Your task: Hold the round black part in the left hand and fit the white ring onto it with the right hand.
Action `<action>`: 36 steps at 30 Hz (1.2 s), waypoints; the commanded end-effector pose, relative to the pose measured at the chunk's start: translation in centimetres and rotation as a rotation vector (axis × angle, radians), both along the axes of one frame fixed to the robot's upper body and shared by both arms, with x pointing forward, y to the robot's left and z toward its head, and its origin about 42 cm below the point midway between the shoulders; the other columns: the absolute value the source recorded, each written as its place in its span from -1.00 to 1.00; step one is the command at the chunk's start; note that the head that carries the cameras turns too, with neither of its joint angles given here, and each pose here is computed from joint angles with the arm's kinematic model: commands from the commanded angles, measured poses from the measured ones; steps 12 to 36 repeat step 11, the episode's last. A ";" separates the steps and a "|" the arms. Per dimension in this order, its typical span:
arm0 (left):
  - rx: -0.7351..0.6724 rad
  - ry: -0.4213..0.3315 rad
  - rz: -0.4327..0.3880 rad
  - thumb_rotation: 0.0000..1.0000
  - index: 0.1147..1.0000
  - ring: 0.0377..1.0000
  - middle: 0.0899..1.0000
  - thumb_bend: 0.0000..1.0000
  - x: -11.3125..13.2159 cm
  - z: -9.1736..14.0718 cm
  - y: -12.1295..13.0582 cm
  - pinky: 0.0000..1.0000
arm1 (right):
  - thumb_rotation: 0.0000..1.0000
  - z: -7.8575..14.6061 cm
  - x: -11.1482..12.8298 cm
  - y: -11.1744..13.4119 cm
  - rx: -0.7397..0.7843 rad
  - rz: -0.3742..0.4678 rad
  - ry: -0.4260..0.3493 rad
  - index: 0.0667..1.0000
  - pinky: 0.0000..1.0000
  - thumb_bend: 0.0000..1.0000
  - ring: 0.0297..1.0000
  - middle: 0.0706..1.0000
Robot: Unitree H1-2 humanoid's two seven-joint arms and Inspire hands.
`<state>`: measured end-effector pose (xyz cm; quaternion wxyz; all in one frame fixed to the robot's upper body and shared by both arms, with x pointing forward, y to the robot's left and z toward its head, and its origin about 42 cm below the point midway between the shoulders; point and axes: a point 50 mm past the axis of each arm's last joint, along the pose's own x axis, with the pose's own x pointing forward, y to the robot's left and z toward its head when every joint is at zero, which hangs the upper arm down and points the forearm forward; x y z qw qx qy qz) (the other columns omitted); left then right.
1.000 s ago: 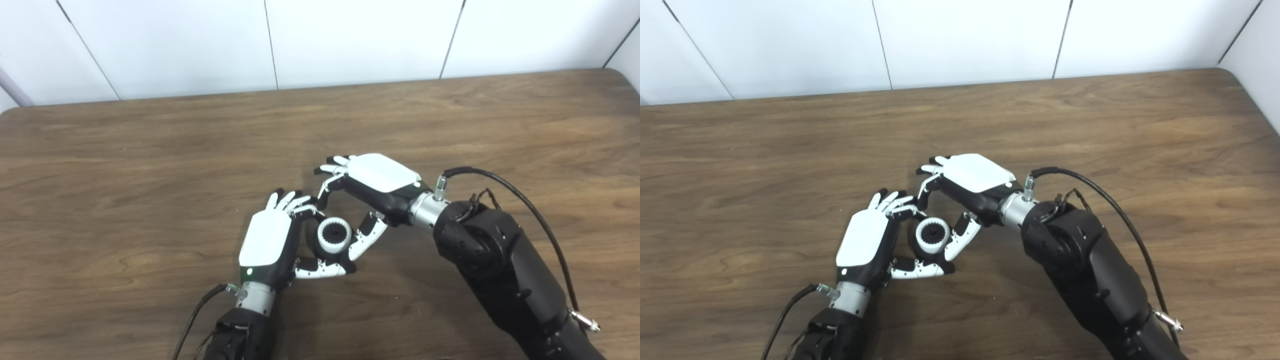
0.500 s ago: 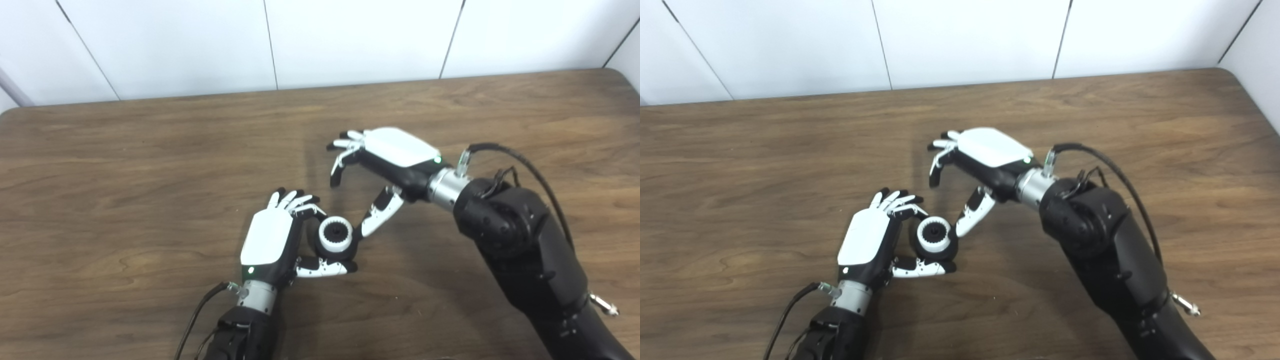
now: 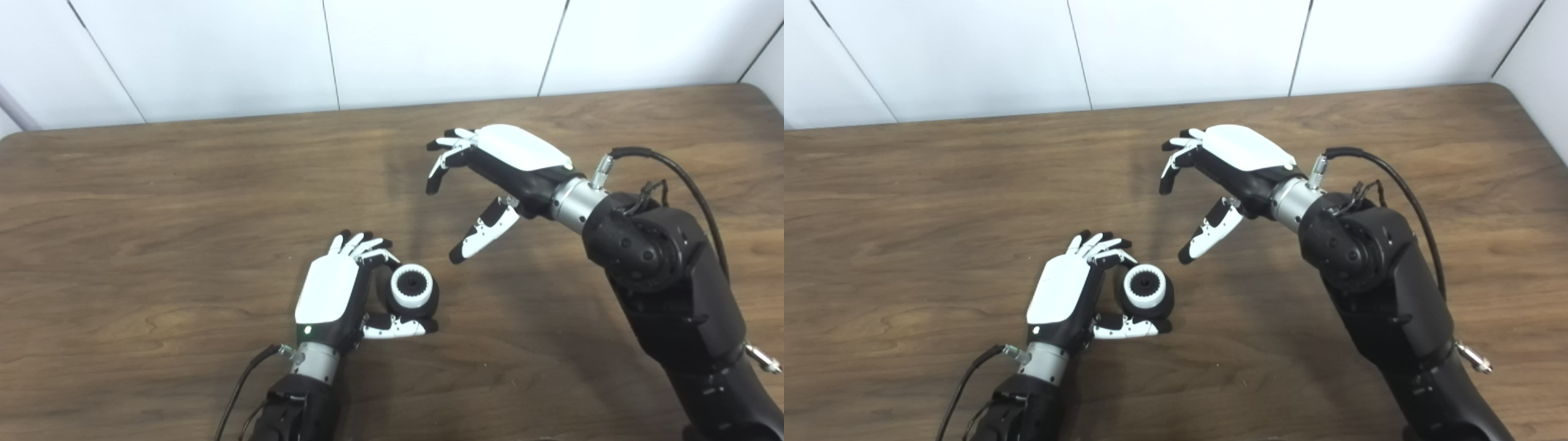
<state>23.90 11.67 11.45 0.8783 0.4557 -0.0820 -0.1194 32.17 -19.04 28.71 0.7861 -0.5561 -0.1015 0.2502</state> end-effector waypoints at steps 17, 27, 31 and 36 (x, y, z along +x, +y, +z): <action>0.110 0.075 -0.035 -0.49 0.51 0.78 0.64 0.66 -0.3 -1.1 0.6 0.93 | -0.46 1.9 -0.3 -0.1 0.005 0.010 -0.058 0.31 0.96 0.95 0.95 0.84; 0.110 0.075 -0.035 -0.49 0.51 0.78 0.64 0.66 -0.3 -1.1 0.6 0.93 | -0.46 1.9 -0.3 -0.1 0.005 0.010 -0.058 0.31 0.96 0.95 0.95 0.84; 0.110 0.075 -0.035 -0.49 0.51 0.78 0.64 0.66 -0.3 -1.1 0.6 0.93 | -0.46 1.9 -0.3 -0.1 0.005 0.010 -0.058 0.31 0.96 0.95 0.95 0.84; 0.110 0.075 -0.035 -0.49 0.51 0.78 0.64 0.66 -0.3 -1.1 0.6 0.93 | -0.46 1.9 -0.3 -0.1 0.005 0.010 -0.058 0.31 0.96 0.95 0.95 0.84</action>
